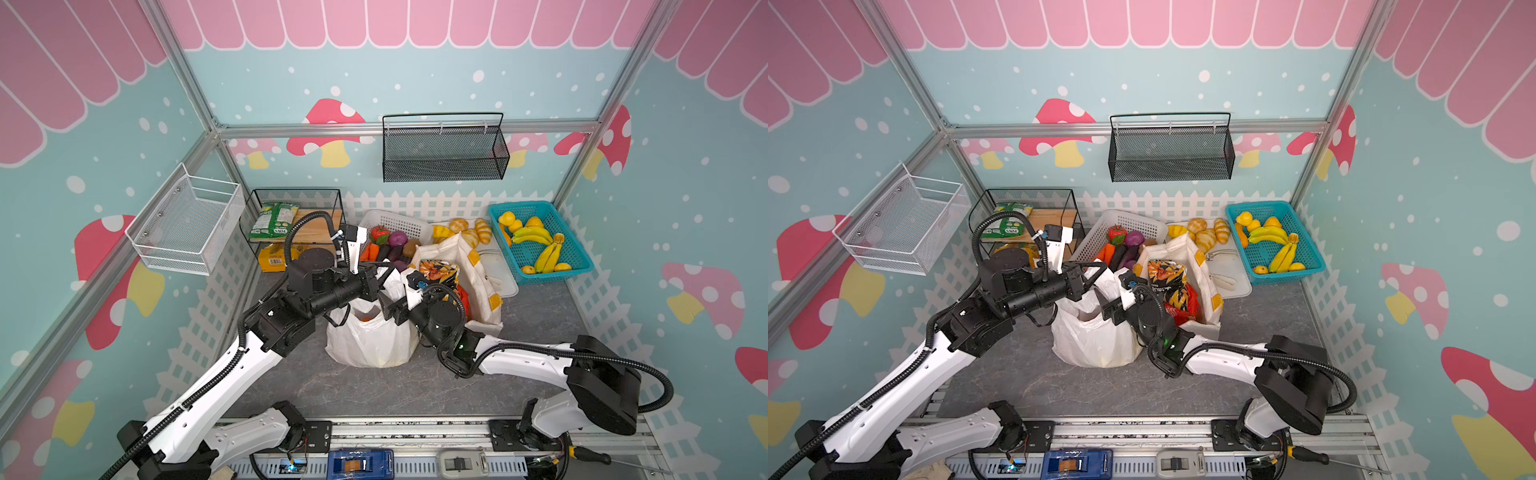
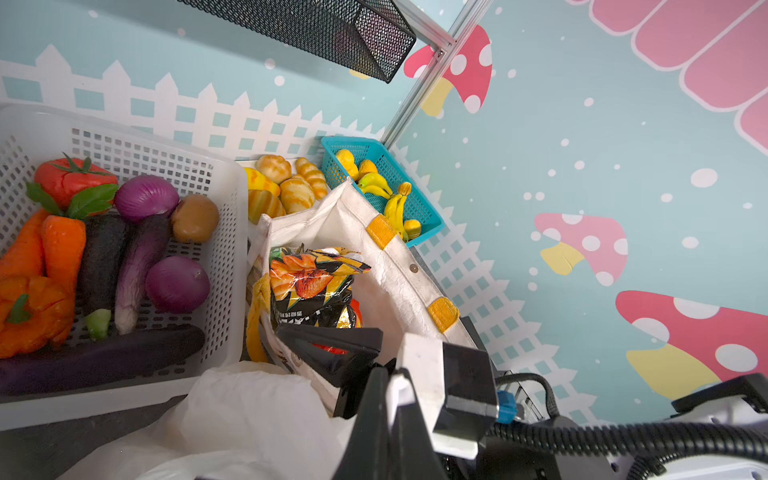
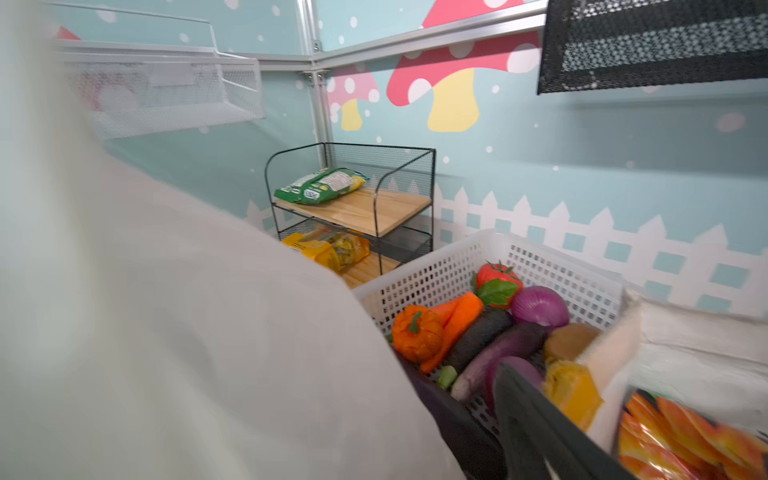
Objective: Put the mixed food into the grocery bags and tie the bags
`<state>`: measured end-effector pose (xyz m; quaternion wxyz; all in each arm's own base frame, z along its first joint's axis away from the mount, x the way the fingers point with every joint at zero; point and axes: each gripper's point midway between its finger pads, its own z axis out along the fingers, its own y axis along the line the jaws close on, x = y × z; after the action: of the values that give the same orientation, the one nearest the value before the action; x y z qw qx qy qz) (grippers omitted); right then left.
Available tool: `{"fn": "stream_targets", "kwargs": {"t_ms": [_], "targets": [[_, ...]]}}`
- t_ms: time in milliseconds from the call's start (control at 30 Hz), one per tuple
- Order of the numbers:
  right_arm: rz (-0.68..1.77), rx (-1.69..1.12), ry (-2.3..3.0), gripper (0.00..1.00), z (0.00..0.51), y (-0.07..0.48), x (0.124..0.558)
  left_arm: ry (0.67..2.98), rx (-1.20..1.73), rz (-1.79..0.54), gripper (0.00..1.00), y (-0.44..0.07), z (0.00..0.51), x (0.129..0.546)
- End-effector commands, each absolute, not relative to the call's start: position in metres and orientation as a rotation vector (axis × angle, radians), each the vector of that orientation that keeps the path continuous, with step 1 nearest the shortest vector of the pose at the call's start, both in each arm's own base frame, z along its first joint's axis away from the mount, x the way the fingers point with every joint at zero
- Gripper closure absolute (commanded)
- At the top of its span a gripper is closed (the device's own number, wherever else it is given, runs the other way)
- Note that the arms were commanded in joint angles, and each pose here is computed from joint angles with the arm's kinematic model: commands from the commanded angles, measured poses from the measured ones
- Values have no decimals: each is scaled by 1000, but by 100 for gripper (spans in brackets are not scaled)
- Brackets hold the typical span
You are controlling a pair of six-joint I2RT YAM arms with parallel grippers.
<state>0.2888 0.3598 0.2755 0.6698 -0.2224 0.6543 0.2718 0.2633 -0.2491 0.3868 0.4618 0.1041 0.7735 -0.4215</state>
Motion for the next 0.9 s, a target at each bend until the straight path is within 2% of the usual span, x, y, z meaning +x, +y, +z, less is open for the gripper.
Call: {"fn": "stream_targets", "kwargs": {"t_ms": [0,267,333,400,533,733,867], "targets": [[699,-661,1316,9,310,371,268,1877,254,-1068,100,-247,394,260],[977,-1092,1112,7,320,359,229,1881,296,-1114,100,-242,391,258],[1029,-1161,1073,11,320,357,227,1879,295,-1131,100,-242,391,258],[1079,-1200,1058,20,320,357,230,1874,293,-1138,100,-241,392,258],[1159,-1266,1032,51,308,362,231,1870,288,-1147,100,-240,393,258],[1252,-1302,1148,82,258,368,231,1862,284,-1177,100,-241,395,258],[1176,-1244,1216,84,254,365,243,1863,285,-1183,100,-241,395,258]]}}
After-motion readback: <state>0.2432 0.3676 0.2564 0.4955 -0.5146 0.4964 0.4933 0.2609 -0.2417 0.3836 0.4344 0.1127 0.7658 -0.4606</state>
